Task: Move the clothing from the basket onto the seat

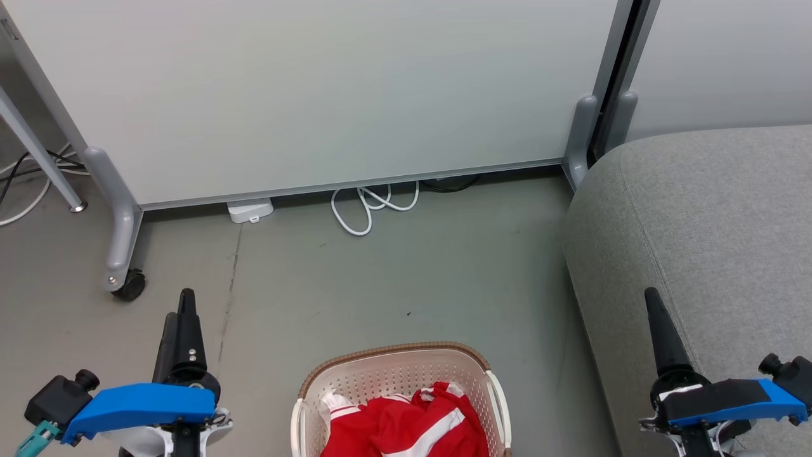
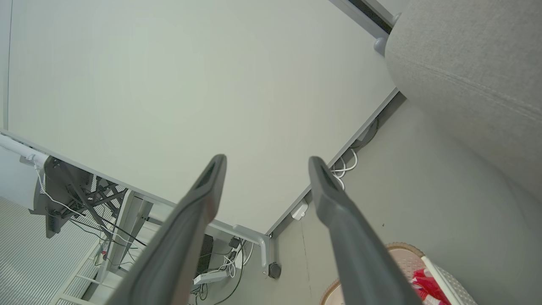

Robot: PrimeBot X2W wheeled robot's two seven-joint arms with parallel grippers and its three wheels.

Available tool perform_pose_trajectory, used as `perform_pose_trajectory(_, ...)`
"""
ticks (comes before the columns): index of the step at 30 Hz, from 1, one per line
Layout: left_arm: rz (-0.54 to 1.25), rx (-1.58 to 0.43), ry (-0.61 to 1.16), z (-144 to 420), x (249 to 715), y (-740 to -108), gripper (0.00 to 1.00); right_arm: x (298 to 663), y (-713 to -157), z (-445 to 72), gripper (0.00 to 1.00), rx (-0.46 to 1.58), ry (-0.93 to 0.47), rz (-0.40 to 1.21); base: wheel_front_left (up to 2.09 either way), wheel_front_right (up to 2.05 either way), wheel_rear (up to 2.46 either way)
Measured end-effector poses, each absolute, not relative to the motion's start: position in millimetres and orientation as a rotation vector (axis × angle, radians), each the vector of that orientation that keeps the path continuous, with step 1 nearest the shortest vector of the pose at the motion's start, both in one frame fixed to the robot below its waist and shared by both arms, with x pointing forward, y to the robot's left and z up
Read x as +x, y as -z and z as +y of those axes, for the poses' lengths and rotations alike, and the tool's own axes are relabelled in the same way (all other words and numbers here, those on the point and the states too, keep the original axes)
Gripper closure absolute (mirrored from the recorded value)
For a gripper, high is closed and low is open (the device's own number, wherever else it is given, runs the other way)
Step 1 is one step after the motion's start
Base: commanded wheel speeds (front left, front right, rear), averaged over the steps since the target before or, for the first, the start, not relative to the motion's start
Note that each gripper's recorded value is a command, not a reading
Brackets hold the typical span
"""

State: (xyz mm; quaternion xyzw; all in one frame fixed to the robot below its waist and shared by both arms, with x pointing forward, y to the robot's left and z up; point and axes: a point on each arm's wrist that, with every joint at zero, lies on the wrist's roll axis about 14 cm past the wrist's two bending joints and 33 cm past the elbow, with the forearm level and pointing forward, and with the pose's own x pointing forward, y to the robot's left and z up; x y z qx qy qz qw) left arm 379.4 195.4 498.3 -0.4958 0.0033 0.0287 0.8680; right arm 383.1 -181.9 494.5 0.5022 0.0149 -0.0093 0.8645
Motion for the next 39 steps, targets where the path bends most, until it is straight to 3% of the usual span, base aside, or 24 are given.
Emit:
perform_pose_trajectory(15,0.009,-0.725,-0.033,182.4,380.6,-503.2,0.00,386.4,-501.6,-167.0,0.00,0.759,-0.042,0.016,0.00,0.00,0.00)
perform_pose_trajectory(39,-0.034,-0.393,0.007,172.5,381.5,-511.6,0.00,389.5,-505.6,-150.7,0.00,0.481,-0.106,-0.014,0.00,0.00,0.00)
